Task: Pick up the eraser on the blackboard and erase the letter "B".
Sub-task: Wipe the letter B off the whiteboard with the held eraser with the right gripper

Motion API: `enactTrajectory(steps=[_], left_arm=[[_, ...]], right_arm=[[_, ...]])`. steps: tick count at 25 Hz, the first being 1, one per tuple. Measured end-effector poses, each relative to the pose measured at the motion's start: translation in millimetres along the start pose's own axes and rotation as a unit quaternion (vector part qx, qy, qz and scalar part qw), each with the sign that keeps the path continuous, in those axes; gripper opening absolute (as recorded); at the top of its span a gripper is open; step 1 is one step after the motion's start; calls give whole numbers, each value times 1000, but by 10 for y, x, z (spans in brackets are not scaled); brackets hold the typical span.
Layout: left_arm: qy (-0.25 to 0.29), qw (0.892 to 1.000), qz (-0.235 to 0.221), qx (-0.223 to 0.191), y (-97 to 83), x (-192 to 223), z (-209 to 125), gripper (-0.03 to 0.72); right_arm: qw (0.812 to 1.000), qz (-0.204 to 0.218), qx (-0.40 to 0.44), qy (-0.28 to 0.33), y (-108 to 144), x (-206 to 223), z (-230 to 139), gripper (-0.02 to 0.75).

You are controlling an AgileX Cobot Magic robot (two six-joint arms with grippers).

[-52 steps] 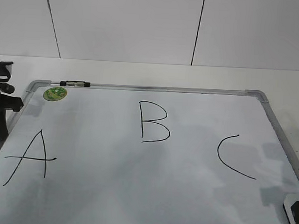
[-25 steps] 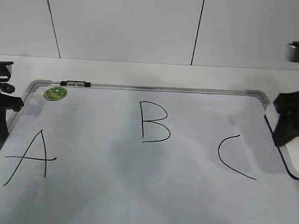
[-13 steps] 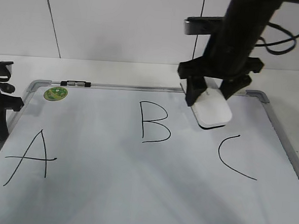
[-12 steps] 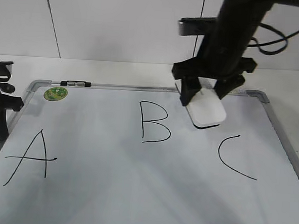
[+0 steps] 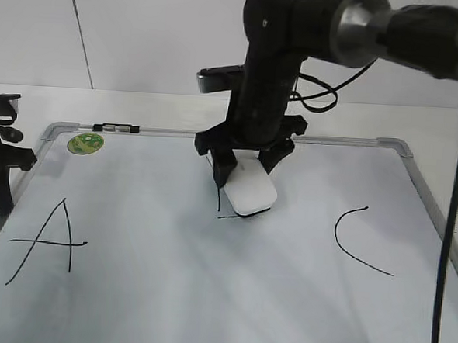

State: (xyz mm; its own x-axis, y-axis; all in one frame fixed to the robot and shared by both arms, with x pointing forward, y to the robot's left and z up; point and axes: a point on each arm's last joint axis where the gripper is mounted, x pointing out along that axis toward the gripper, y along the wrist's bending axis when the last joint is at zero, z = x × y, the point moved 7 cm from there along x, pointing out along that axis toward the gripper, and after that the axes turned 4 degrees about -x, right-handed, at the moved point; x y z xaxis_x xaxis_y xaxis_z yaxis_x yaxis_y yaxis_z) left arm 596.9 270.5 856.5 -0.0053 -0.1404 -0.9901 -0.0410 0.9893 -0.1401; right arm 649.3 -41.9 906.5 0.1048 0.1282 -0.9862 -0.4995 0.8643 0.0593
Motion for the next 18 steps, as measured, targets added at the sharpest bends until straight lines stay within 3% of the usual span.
enactTrajectory(steps=[8,18], left_arm=[[1,1000,0,0,0,0,-2,31],[1,1000,0,0,0,0,-2,31]], right_arm=[[999,-9,-38,20,190,244,-5,559],[998,-11,-52,24,201,268,-4,559]])
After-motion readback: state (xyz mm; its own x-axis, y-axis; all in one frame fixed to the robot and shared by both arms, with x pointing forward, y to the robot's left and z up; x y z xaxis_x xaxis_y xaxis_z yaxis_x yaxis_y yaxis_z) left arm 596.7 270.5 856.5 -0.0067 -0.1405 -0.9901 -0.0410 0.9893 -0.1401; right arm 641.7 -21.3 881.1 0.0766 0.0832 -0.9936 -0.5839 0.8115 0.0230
